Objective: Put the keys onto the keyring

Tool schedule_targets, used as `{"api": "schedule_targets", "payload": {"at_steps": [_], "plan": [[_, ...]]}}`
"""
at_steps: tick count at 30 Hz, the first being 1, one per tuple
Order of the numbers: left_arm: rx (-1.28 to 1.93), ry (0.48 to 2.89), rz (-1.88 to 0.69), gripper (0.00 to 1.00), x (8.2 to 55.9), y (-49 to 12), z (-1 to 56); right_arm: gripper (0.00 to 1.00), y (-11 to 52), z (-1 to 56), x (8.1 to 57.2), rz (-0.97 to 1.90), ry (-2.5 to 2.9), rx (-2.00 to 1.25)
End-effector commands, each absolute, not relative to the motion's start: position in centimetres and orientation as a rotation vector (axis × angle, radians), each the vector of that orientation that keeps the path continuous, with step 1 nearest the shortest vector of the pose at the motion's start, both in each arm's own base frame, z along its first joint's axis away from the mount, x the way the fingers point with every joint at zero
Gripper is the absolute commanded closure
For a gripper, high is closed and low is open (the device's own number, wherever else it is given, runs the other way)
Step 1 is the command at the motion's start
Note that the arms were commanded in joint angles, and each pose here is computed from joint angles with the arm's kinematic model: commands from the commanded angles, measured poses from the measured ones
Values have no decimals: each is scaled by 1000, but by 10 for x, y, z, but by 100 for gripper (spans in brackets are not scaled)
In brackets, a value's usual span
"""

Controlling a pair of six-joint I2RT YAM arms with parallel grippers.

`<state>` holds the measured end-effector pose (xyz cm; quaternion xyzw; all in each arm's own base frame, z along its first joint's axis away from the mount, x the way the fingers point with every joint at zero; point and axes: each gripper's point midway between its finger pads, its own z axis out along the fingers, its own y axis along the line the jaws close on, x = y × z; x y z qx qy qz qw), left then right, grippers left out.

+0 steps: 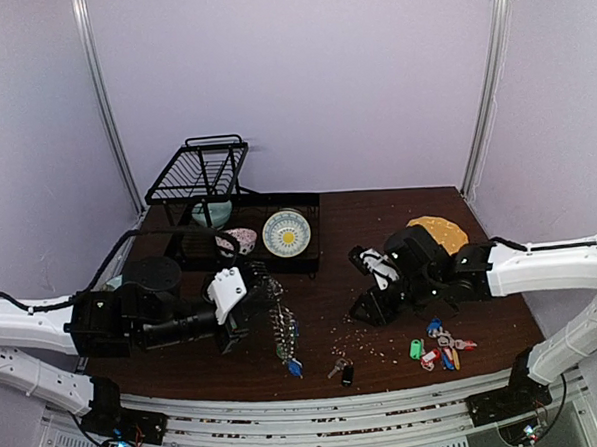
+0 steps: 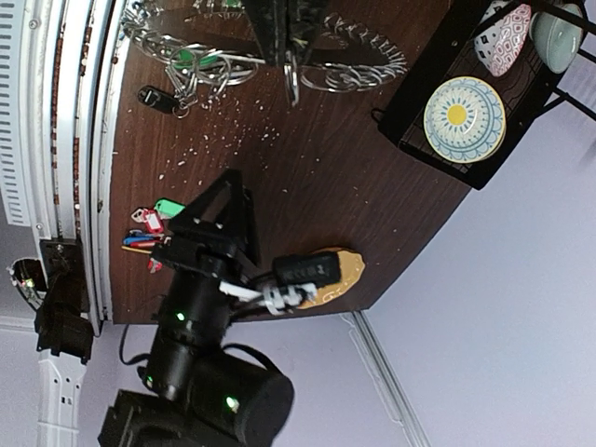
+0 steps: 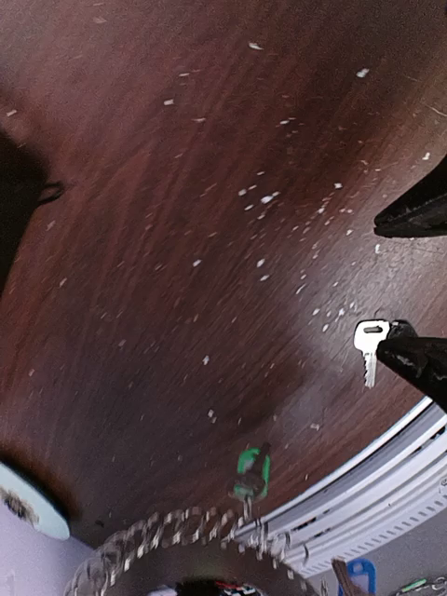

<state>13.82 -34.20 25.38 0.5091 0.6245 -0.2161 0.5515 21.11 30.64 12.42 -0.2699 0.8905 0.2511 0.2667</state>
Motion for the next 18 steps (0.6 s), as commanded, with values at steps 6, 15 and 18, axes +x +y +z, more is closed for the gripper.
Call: {"api": "schedule_targets", "payload": {"at_steps": [6, 15, 18], "plan": [[1030, 1488, -561, 100, 146, -328, 279, 47, 310, 53, 170, 652, 2658, -460], [1038, 1502, -548, 100, 146, -324, 281, 67, 318, 13, 163, 660, 2741, -458], [1025, 1504, -541, 100, 147, -321, 283, 84, 319, 9, 162, 634, 2761, -483]]}}
